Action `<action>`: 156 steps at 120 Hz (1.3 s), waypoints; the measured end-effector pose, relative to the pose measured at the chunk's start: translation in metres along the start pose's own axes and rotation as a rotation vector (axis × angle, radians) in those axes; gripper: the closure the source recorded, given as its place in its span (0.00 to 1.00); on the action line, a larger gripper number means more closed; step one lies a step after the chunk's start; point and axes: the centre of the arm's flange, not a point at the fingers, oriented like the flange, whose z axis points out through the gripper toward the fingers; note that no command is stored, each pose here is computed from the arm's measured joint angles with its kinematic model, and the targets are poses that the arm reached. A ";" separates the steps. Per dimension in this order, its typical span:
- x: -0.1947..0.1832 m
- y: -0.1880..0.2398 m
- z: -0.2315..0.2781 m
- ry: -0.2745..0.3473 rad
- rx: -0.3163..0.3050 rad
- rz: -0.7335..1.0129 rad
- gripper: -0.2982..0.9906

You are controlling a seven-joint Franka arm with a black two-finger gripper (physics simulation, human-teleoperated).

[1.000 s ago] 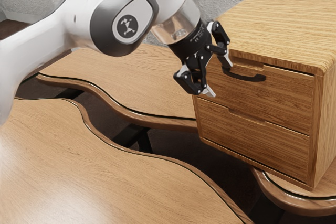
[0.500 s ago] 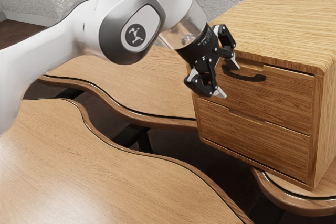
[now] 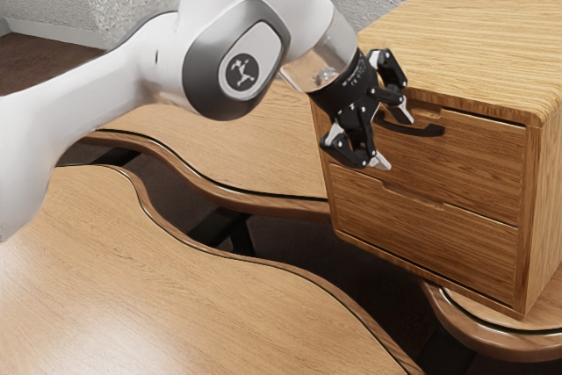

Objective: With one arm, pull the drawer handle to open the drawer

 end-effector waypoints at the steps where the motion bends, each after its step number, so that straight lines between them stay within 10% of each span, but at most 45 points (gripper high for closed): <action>1: 0.000 0.000 0.000 0.000 0.000 0.002 0.41; 60: 0.000 0.000 0.001 -0.003 -0.002 0.077 0.70; 156: 0.015 -0.036 -0.026 -0.050 0.028 0.111 0.78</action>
